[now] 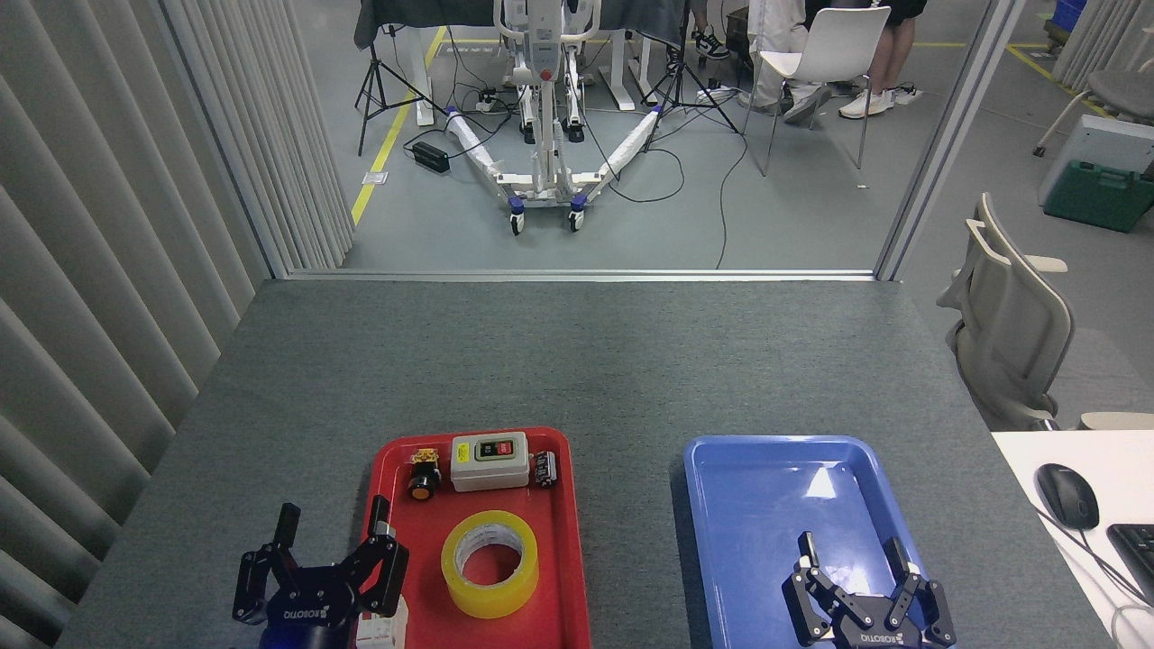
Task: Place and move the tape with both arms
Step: 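Move the left gripper over the yellow tape roll in the red tray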
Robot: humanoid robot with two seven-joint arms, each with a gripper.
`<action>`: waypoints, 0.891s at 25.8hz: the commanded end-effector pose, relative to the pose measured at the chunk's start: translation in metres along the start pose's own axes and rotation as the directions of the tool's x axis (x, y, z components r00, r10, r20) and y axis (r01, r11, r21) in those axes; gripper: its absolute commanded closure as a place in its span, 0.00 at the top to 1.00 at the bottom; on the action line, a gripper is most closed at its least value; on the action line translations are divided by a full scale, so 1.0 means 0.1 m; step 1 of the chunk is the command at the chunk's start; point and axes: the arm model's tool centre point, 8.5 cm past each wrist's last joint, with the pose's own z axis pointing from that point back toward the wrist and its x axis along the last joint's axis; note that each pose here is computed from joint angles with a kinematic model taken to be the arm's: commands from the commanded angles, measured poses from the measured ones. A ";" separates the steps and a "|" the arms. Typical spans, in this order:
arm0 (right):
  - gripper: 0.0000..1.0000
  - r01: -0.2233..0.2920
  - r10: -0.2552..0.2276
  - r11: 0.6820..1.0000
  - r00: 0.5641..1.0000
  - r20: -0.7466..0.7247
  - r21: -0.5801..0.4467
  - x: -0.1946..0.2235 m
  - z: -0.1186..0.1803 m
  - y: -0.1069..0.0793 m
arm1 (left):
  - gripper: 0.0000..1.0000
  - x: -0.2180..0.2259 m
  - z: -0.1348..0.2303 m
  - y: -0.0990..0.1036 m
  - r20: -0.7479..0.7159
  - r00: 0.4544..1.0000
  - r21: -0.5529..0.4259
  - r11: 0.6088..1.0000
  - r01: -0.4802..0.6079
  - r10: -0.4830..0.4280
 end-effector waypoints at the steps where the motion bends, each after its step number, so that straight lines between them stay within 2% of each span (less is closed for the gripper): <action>1: 1.00 0.001 -0.001 1.000 1.000 0.003 0.002 0.01 0.00 0.01 | 1.00 0.09 0.00 0.00 0.061 0.997 0.004 0.999 -0.037 0.036; 7: 1.00 0.001 -0.001 1.000 1.000 0.004 0.001 0.02 0.01 0.01 | 1.00 0.18 -0.01 -0.03 0.137 0.988 0.013 0.997 -0.071 0.068; 11: 1.00 -0.004 0.004 1.000 1.000 0.003 0.007 0.00 0.01 0.02 | 1.00 0.24 -0.01 -0.08 0.105 0.990 0.007 0.995 -0.095 0.093; 13: 1.00 -0.002 0.002 1.000 1.000 0.004 0.008 0.01 0.01 0.02 | 1.00 0.34 -0.14 -0.09 0.095 0.989 0.021 0.993 -0.120 0.118; 16: 1.00 0.007 -0.008 1.000 1.000 0.012 0.011 0.07 0.01 0.04 | 1.00 0.29 -0.28 -0.11 0.108 0.989 0.012 0.995 -0.099 0.097; 19: 1.00 0.007 -0.008 1.000 1.000 0.012 0.012 0.07 0.02 0.04 | 1.00 0.30 -0.37 -0.17 0.087 0.993 -0.138 0.988 -0.071 0.084; 21: 1.00 0.006 -0.006 1.000 1.000 0.012 0.012 0.06 0.02 0.04 | 1.00 0.40 -0.44 -0.09 0.074 0.994 -0.327 0.943 -0.052 0.081; 22: 1.00 0.004 -0.005 1.000 1.000 0.012 0.014 0.06 0.02 0.05 | 1.00 0.44 -0.47 -0.18 0.080 0.993 -0.483 0.875 -0.033 0.081; 23: 1.00 0.004 -0.005 1.000 1.000 0.012 0.015 0.05 0.03 0.05 | 1.00 0.46 -0.52 -0.24 0.095 0.992 -0.619 0.785 -0.002 0.078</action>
